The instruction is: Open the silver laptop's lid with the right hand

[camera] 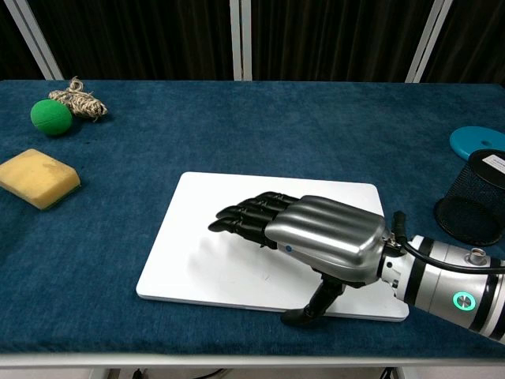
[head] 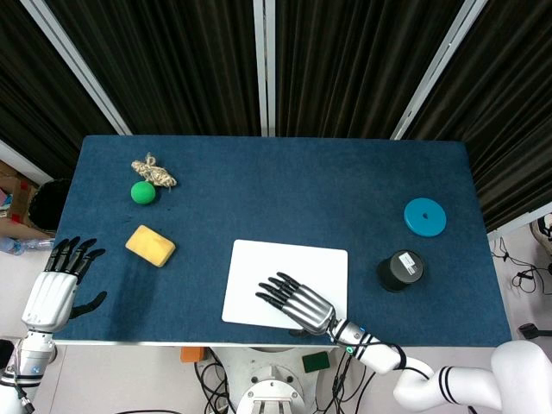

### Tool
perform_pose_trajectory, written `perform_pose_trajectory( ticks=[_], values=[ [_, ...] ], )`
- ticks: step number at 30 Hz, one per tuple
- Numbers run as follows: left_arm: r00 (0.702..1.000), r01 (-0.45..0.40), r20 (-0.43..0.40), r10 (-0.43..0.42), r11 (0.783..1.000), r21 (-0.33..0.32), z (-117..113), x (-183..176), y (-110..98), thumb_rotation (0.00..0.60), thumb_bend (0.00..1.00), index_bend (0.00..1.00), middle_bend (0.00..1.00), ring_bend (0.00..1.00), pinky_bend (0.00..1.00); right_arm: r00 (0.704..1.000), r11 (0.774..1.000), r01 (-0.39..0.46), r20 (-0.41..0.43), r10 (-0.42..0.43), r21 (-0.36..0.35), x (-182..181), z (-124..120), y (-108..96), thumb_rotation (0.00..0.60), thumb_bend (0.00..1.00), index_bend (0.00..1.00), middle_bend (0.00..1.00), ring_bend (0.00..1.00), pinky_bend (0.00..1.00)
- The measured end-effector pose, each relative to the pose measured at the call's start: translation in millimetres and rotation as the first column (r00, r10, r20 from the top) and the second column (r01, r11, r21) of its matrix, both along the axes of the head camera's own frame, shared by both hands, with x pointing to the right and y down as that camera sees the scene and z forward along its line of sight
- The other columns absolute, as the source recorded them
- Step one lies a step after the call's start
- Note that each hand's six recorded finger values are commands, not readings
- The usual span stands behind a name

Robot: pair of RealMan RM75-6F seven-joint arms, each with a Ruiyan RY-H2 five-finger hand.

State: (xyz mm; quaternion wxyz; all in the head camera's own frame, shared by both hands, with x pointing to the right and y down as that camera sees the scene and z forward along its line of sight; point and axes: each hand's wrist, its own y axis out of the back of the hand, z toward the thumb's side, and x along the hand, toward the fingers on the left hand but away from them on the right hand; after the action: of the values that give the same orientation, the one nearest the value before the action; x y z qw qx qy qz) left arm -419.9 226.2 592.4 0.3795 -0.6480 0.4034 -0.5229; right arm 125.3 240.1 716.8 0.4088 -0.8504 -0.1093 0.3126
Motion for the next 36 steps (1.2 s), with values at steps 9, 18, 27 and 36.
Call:
perform_pose_trajectory(
  ticks=[9,18,27,36],
  values=[
    [1.000,-0.002,-0.001,0.002,1.000,-0.001,-1.1,-0.1,4.5,0.600,0.17,0.19,0.10,0.01,0.04,0.999,0.999,-0.029,-0.022,0.030,0.042,4.5,-2.3,-11.0,0.600,0.15,0.00,0.00,0.00,0.00],
    [1.000,0.010,-0.018,-0.010,1.000,-0.008,3.5,1.9,10.7,0.600,0.17,0.19,0.10,0.01,0.04,0.998,0.994,-0.028,-0.055,0.034,0.108,7.2,-7.3,-21.3,0.600,0.18,0.00,0.00,0.00,0.00],
    [0.997,0.006,-0.081,-0.015,0.994,-0.110,33.7,15.5,26.1,0.600,0.17,0.19,0.10,0.01,0.04,0.994,0.973,0.002,-0.103,0.022,0.230,0.3,-19.4,-37.7,0.600,0.19,0.00,0.00,0.00,0.00],
    [0.968,-0.144,-0.235,0.089,0.963,-0.228,66.0,67.4,45.0,0.600,0.17,0.19,0.10,0.01,0.04,0.990,0.945,0.014,-0.140,0.033,0.327,-9.2,-33.3,-54.6,0.600,0.20,0.00,0.00,0.00,0.00]
  ],
)
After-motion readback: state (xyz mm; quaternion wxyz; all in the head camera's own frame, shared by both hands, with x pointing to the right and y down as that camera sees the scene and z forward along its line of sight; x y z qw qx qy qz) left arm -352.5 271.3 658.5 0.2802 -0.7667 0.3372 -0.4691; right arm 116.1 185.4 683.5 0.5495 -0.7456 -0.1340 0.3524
